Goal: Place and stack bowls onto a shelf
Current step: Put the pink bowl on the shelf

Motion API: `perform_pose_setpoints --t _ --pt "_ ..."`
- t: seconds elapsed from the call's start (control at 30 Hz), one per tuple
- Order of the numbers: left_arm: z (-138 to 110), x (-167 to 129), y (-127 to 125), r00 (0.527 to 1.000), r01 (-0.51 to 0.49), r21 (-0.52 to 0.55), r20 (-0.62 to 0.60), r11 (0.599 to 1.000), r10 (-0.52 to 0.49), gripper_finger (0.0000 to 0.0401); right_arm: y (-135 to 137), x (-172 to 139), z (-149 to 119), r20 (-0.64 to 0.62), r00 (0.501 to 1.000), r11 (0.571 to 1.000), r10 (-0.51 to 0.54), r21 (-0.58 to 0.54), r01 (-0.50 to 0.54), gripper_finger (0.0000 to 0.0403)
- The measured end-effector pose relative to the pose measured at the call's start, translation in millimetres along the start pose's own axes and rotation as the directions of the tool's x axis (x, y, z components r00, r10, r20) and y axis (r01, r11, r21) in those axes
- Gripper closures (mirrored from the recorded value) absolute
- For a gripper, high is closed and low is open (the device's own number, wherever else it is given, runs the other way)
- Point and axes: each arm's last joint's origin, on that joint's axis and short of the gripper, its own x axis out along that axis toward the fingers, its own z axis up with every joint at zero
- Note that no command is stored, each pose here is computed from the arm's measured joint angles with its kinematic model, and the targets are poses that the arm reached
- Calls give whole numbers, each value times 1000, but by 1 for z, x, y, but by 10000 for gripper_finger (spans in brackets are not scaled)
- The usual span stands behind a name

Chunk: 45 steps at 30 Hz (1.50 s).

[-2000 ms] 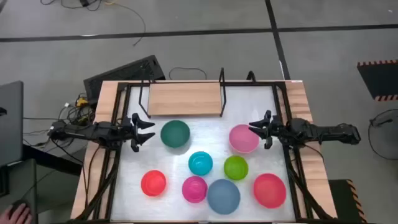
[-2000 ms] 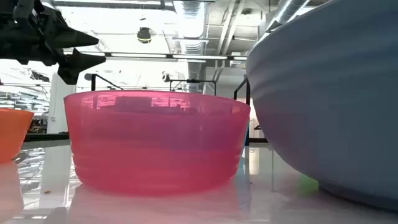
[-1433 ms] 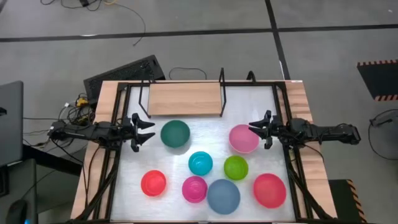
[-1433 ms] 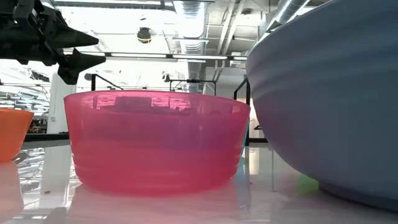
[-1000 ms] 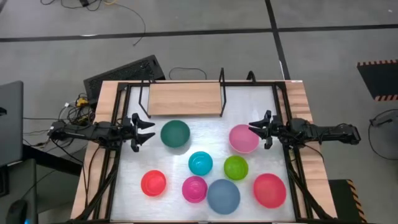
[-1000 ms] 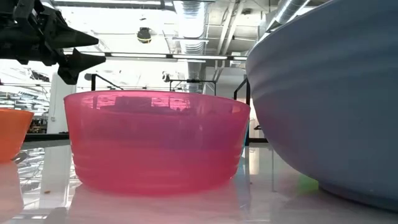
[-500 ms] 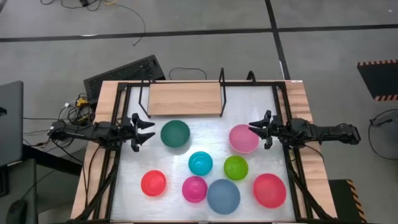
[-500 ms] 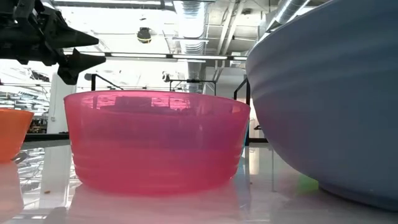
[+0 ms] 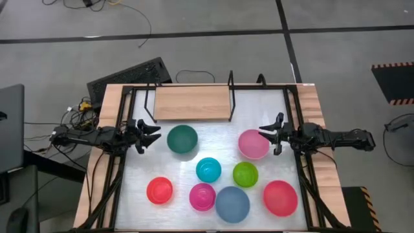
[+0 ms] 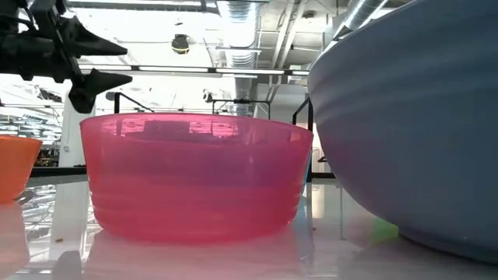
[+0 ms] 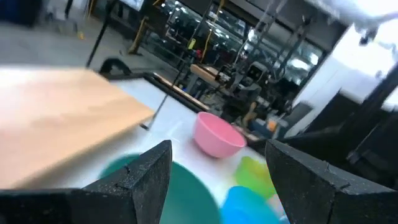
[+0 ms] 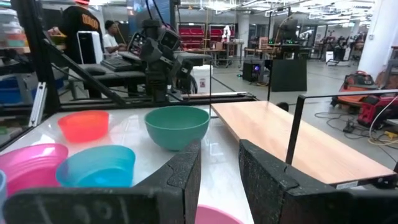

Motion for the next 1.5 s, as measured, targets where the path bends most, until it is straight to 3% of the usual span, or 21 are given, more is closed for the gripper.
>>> perform_pose_setpoints --t 0.13,0.23,0.37,0.53,0.63,0.73,0.83,0.97,1.07,1.17,1.23,1.3,1.4,1.5 --pt "2 0 1 999 -33 -180 35 983 40 156 0 0 1 15 1000 999 2 34 -2 269" --pt "2 0 1 998 -29 -263 40 964 41 156 0 0 3 38 999 984 -1 178 -6 269" --pt "4 0 2 992 -71 -307 82 949 101 156 0 0 5 60 998 933 -4 359 -18 269" --pt "12 -1 -1 980 -7 -480 169 877 100 156 0 0 6 61 998 812 -2 583 -34 269" --pt "20 -2 -6 975 102 -538 221 837 23 156 0 0 6 67 998 732 -2 680 -44 269" --pt "31 -4 -15 970 179 -544 235 820 -56 156 0 -1 11 116 993 687 -3 722 -82 269" --pt "56 -10 -27 946 267 -524 304 809 -115 156 -1 -3 25 257 966 687 -7 703 -182 269" --pt "86 -14 -43 929 281 -460 350 842 -119 156 -3 -13 65 392 920 764 -17 598 -241 270" --pt "111 -17 -57 913 290 -396 388 871 -128 156 -4 -15 91 242 969 811 -44 575 -106 276" --pt "128 -17 -66 915 238 -343 394 909 -91 156 -6 -12 110 -51 993 816 -110 566 119 283" --pt "137 -16 -71 918 200 -331 392 922 -59 156 -6 -7 120 -259 955 803 -145 533 267 286" --pt "144 -15 -74 923 166 -330 384 929 -29 156 -4 1 126 -455 876 785 -162 479 393 287" --pt "144 -12 -75 941 85 -318 338 944 29 156 -2 11 131 -706 679 746 -202 339 574 285" --pt "141 -11 -73 948 45 -335 310 941 65 156 0 20 132 -861 442 716 -252 141 683 284"
